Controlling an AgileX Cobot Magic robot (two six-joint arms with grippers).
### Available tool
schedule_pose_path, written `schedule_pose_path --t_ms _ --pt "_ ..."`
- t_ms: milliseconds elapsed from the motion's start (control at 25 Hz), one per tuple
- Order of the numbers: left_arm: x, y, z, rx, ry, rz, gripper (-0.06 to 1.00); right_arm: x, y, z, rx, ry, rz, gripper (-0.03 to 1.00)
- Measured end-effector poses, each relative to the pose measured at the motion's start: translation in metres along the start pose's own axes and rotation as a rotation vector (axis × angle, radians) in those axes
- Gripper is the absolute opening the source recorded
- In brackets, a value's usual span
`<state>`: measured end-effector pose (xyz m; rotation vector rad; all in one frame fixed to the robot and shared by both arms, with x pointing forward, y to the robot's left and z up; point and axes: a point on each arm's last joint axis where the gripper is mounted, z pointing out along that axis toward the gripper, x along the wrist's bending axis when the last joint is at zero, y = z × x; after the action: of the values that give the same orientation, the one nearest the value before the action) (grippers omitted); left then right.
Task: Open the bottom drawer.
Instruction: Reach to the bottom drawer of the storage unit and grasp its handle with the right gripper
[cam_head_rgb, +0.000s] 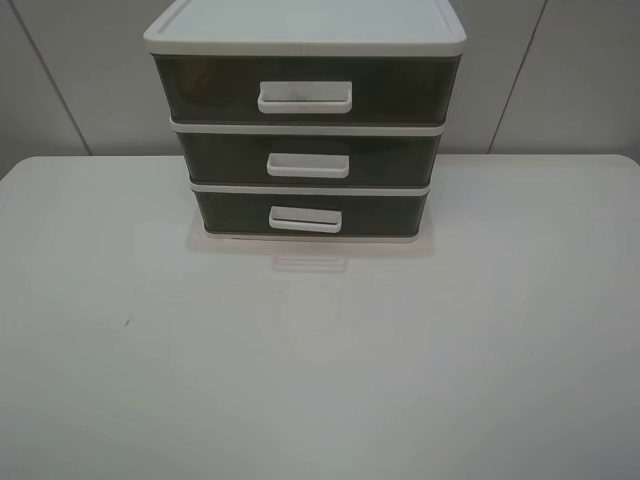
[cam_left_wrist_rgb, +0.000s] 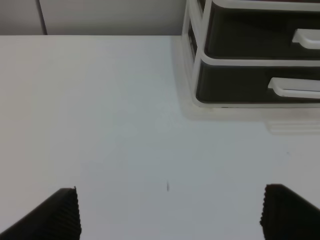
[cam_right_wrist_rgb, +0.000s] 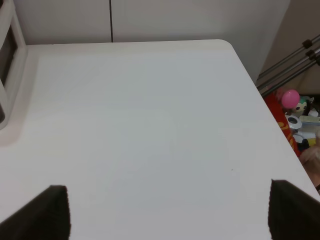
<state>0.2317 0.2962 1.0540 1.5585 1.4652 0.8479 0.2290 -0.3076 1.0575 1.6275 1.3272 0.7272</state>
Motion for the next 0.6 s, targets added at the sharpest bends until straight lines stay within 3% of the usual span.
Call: schedule_pose_path --t_ms 600 --pt "0.0000 0.0000 0.0000 0.000 0.000 0.000 0.74 0.0000 0.0000 0.0000 0.000 0.000 0.000 0.78"
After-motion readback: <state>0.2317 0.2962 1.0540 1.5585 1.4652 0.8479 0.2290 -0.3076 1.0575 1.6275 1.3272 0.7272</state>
